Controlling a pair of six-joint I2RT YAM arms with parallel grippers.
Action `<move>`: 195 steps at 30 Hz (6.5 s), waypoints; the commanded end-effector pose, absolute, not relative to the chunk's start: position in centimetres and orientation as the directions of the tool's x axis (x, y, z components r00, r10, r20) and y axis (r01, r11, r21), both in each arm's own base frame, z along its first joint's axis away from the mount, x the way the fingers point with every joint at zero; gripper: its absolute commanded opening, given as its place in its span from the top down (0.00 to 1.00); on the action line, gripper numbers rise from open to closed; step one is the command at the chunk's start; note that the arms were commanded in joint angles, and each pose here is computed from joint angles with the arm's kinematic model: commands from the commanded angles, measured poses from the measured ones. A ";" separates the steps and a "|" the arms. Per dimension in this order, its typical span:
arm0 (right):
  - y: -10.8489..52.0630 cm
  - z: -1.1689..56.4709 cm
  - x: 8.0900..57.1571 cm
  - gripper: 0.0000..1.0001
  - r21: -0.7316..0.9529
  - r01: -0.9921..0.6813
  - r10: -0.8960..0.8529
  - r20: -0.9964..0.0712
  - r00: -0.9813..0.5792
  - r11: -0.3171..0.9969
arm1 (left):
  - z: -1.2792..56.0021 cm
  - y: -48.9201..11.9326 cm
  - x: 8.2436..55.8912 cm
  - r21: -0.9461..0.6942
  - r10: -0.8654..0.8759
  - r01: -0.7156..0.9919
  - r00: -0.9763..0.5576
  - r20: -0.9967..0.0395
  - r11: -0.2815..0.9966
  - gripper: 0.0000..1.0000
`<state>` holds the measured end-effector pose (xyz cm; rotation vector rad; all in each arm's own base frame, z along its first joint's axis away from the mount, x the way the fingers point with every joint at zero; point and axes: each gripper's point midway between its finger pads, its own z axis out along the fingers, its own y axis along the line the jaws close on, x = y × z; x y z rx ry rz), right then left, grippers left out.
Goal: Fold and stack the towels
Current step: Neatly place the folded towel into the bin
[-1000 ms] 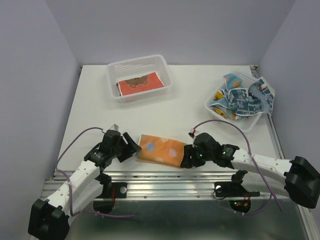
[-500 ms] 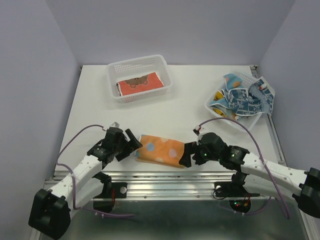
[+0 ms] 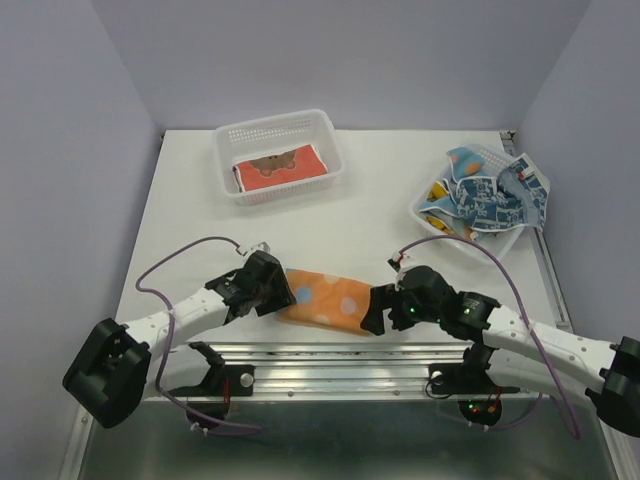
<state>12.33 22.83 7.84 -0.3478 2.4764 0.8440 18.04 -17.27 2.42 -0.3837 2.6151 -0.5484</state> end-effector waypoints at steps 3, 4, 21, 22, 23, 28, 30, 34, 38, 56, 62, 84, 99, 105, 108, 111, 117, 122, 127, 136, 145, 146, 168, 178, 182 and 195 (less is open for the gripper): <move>23.5 11.3 13.2 0.00 0.518 -0.426 -0.038 -0.602 -0.798 0.742 | 2.7 -17.6 19.0 -0.357 -0.324 -0.182 -0.860 -0.393 0.916 0.45; 23.4 11.2 13.1 0.00 0.516 -0.425 -0.040 -0.601 -0.799 0.743 | 2.6 -17.6 19.0 -0.352 -0.323 -0.184 -0.862 -0.391 0.918 0.45; 22.8 11.4 13.5 0.00 0.489 -0.423 -0.035 -0.622 -0.782 0.763 | 6.8 -17.5 22.3 -0.307 -0.284 -0.130 -0.797 -0.533 0.943 0.17; 22.6 11.4 13.6 0.00 0.487 -0.421 -0.032 -0.625 -0.780 0.765 | 6.2 -17.9 22.2 -0.300 -0.266 -0.120 -0.814 -0.516 0.947 0.17; 22.6 11.4 13.6 0.00 0.485 -0.419 -0.031 -0.625 -0.780 0.767 | 5.9 -18.0 22.2 -0.295 -0.258 -0.115 -0.822 -0.509 0.949 0.17; 22.4 11.8 13.6 0.00 0.489 -0.417 -0.017 -0.634 -0.773 0.766 | 4.0 -18.2 22.0 -0.243 -0.221 -0.116 -0.856 -0.467 0.963 0.24; 22.3 11.9 13.6 0.00 0.488 -0.421 -0.016 -0.638 -0.770 0.765 | 3.3 -18.4 21.8 -0.236 -0.207 -0.108 -0.869 -0.449 0.966 0.28; 21.9 11.9 13.9 0.00 0.471 -0.414 -0.011 -0.650 -0.760 0.779 | 2.4 -18.3 21.1 -0.223 -0.188 -0.099 -0.885 -0.425 0.970 0.45; 21.7 12.2 14.2 0.00 0.460 -0.413 -0.005 -0.663 -0.748 0.786 | 1.3 -18.9 20.1 -0.196 -0.132 -0.056 -0.906 -0.401 0.979 0.78; 17.4 20.1 19.3 0.00 0.520 -0.341 0.402 -0.842 -0.361 0.783 | 10.0 -22.9 32.1 0.050 -0.033 -0.101 -0.687 -0.726 0.994 1.00; 15.4 20.6 19.2 0.00 0.544 -0.309 0.462 -0.834 -0.301 0.781 | 14.1 -26.8 37.8 0.137 0.077 -0.049 -0.623 -0.779 0.989 1.00; 15.3 18.3 19.9 0.00 0.517 -0.255 0.434 -0.843 -0.318 0.817 | 30.2 -26.5 52.9 -0.009 0.000 0.022 -0.374 -0.927 1.000 1.00; 15.2 17.5 20.0 0.00 0.521 -0.204 0.432 -0.828 -0.358 0.829 | 28.5 -18.6 58.9 -0.113 -0.128 -0.061 -0.383 -0.915 0.992 1.00; 15.2 17.5 19.9 0.00 0.529 -0.197 0.442 -0.822 -0.359 0.825 | 25.4 -16.1 59.7 -0.176 -0.225 -0.152 -0.415 -0.882 0.972 1.00; 15.0 17.4 20.1 0.00 0.520 -0.184 0.437 -0.826 -0.356 0.834 | 24.4 -15.0 60.6 -0.225 -0.279 -0.173 -0.418 -0.865 0.959 1.00; 14.9 17.6 20.0 0.00 0.521 -0.179 0.438 -0.825 -0.357 0.835 | 24.2 -14.7 61.6 -0.277 -0.313 -0.146 -0.409 -0.857 0.950 1.00; 14.3 17.7 20.2 0.00 0.514 -0.155 0.441 -0.828 -0.347 0.844 | 24.7 -16.2 63.1 -0.316 -0.318 -0.069 -0.383 -0.867 0.946 1.00; 14.1 17.6 20.4 0.00 0.505 -0.143 0.437 -0.833 -0.339 0.851 | 24.0 -16.0 64.0 -0.327 -0.336 -0.089 -0.374 -0.864 0.941 1.00; 14.2 17.3 20.6 0.00 0.494 -0.134 0.429 -0.837 -0.340 0.859 | 23.3 -14.6 64.3 -0.351 -0.375 -0.133 -0.378 -0.847 0.927 1.00; 14.8 16.9 21.0 0.00 0.482 -0.139 0.413 -0.842 -0.348 0.865 | 22.4 -11.9 62.5 -0.386 -0.463 -0.260 -0.410 -0.785 0.885 1.00; 14.9 16.5 21.1 0.00 0.494 -0.127 0.427 -0.834 -0.348 0.860 | 22.0 -10.9 60.4 -0.425 -0.549 -0.352 -0.438 -0.712 0.834 1.00; 15.0 16.7 21.1 0.00 0.504 -0.134 0.437 -0.832 -0.342 0.854 | 22.2 -10.9 60.4 -0.432 -0.556 -0.356 -0.435 -0.708 0.829 1.00; 15.5 16.0 20.7 0.00 0.559 -0.142 0.485 -0.799 -0.357 0.817 | 28.6 -15.9 59.0 -0.663 -0.661 -0.197 -0.480 -0.576 0.722 1.00; 15.6 15.4 20.8 0.00 0.553 -0.138 0.475 -0.799 -0.369 0.822 | 25.3 -16.3 58.1 -0.670 -0.684 -0.261 -0.527 -0.503 0.694 1.00; 15.8 15.5 20.8 0.00 0.550 -0.144 0.470 -0.800 -0.372 0.823 | 24.3 -14.4 57.6 -0.629 -0.693 -0.321 -0.483 -0.535 0.708 1.00; 15.6 15.3 20.7 0.00 0.541 -0.126 0.463 -0.800 -0.381 0.831 | 20.5 -9.6 58.3 -0.516 -0.677 -0.442 -0.412 -0.610 0.734 1.00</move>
